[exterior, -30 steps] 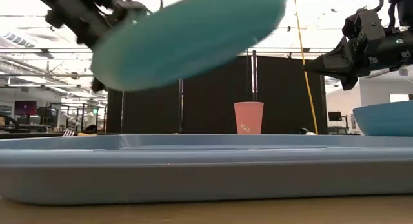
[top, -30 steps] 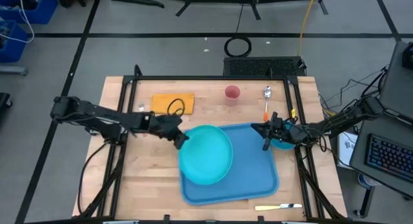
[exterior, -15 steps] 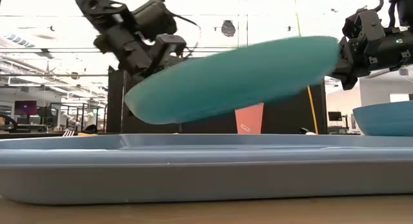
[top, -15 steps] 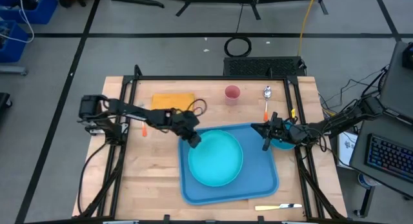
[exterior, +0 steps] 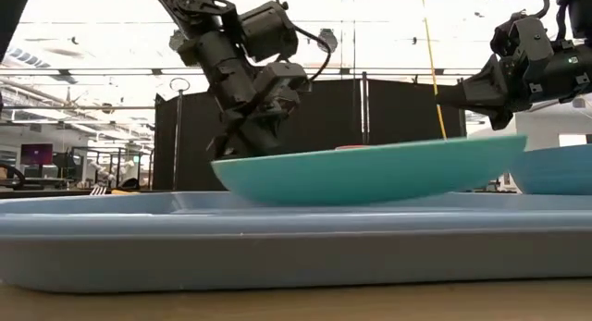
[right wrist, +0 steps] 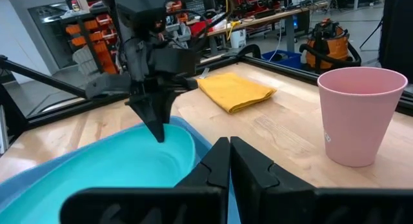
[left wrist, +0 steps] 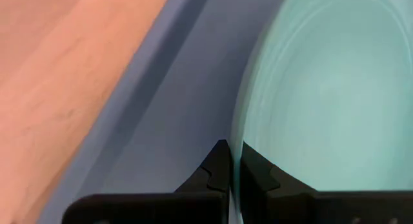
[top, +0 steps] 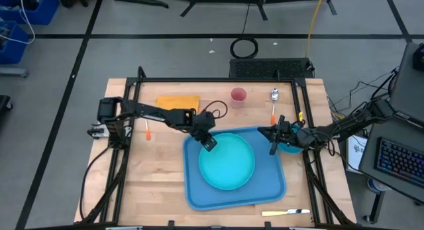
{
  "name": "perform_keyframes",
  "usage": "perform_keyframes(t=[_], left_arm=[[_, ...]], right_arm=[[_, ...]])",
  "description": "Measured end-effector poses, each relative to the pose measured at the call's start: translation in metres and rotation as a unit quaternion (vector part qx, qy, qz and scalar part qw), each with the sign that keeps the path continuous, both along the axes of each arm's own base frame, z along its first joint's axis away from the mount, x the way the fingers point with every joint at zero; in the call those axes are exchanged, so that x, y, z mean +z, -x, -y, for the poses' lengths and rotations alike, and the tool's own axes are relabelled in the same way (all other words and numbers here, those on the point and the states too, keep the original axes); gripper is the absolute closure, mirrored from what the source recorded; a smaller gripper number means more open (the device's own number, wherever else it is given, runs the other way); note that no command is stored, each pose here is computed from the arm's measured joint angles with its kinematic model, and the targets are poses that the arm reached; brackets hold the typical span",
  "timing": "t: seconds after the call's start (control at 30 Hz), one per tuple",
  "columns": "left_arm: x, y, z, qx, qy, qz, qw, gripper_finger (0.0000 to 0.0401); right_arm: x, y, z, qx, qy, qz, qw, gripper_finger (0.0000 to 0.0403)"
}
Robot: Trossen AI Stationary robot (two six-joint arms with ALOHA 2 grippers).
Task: Set up tray
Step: Put the green plate on top of the blue tray
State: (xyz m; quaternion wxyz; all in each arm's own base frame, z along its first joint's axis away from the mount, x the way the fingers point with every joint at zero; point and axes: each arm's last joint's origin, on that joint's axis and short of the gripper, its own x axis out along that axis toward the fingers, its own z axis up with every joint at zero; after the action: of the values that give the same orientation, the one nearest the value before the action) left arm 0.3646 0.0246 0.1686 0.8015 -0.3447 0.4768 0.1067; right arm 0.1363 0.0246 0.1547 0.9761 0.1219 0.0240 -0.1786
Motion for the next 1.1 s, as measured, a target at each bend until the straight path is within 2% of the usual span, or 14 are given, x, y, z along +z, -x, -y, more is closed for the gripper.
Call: perform_keyframes(t=[0.17, 0.33, 0.57, 0.73, 0.87, 1.1], left_arm=[[-0.015, -0.004, -0.001, 0.002, 0.005, -0.022, 1.000, 0.0394], [-0.019, -0.005, -0.003, 0.000, 0.018, -0.022, 1.000, 0.0394], [-0.017, -0.009, -0.002, 0.006, 0.024, -0.003, 1.000, 0.0386], [-0.017, -0.010, 0.003, -0.001, 0.029, 0.001, 1.000, 0.0394], [-0.016, -0.010, 0.006, 0.000, 0.029, 0.002, 1.000, 0.0381], [-0.016, -0.011, 0.005, 0.000, 0.020, 0.004, 1.000, 0.0391]], right_arm=[[0.000, 0.000, 0.000, 0.000, -0.001, -0.001, 1.000, 0.0399], [-0.001, 0.000, 0.000, 0.000, -0.001, -0.003, 1.000, 0.0399], [-0.001, 0.000, 0.000, 0.000, 0.000, -0.003, 1.000, 0.0399], [-0.001, 0.000, 0.000, -0.001, 0.000, -0.003, 1.000, 0.0399], [-0.001, 0.000, 0.000, -0.001, 0.000, -0.003, 1.000, 0.0399], [-0.001, 0.000, 0.000, -0.002, 0.000, -0.003, 1.000, 0.0399]])
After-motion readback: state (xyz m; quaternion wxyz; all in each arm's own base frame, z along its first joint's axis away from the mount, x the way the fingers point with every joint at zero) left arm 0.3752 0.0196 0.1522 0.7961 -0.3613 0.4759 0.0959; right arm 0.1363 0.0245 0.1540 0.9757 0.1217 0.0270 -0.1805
